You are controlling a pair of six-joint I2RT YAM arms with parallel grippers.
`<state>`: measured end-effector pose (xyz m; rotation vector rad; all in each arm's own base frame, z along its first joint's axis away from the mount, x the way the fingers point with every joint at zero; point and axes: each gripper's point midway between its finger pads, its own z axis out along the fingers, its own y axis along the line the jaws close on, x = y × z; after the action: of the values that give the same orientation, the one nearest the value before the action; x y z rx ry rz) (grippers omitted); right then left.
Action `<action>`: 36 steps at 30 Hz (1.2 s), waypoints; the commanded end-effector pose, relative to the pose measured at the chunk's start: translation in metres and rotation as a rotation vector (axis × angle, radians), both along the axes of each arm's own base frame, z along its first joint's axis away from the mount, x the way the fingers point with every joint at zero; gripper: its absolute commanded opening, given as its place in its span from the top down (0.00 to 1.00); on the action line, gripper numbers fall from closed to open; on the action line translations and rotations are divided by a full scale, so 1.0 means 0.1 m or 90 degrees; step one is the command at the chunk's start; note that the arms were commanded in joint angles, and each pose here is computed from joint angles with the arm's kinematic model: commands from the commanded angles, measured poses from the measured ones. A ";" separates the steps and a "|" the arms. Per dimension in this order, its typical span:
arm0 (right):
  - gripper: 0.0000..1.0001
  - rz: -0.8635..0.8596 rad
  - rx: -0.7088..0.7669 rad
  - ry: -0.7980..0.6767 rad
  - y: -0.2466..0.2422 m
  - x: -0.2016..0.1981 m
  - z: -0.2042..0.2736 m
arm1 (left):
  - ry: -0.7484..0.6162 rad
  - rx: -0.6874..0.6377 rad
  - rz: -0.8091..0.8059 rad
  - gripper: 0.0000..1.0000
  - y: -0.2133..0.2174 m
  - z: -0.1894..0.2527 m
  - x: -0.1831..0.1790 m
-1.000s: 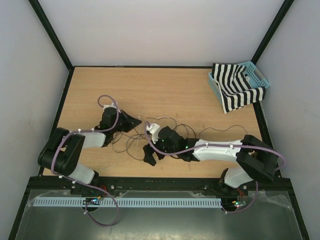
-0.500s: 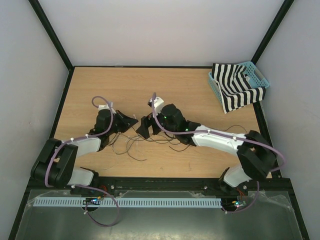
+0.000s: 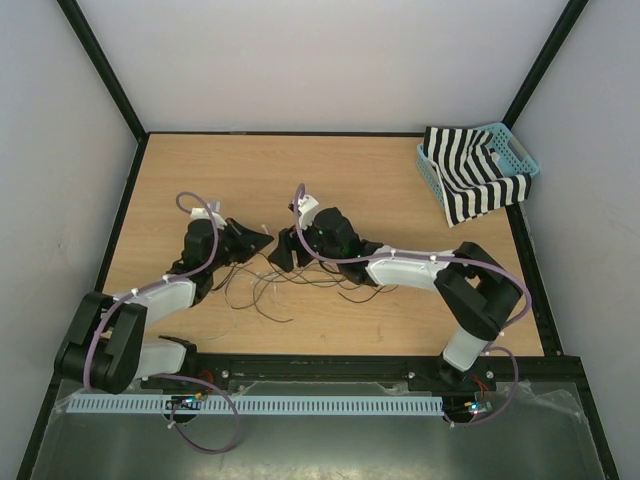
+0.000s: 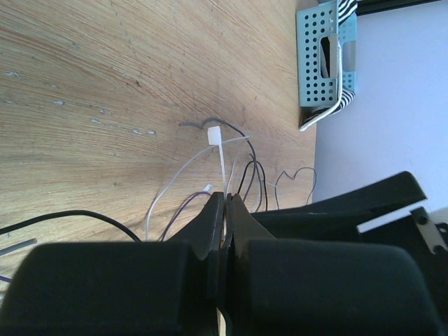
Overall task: Zip-tie the wires
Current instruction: Adjust the ribbon.
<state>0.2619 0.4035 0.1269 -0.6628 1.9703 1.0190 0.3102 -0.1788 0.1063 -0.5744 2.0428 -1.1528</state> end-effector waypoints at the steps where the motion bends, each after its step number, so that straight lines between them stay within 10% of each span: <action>1: 0.28 0.016 0.036 0.000 0.11 0.04 -0.02 | -0.017 -0.008 -0.010 1.00 0.00 0.07 -0.05; 28: 0.96 0.037 0.040 0.034 0.26 0.09 -0.32 | -0.016 -0.012 -0.002 1.00 0.10 0.06 -0.02; 36: 1.00 0.050 0.009 0.041 0.21 0.03 -0.43 | -0.039 -0.009 -0.007 0.82 0.15 0.11 0.02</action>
<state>0.2635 0.4228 0.0835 -0.6802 2.0144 1.1128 0.3094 -0.1643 0.1052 -0.5958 2.0346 -1.1626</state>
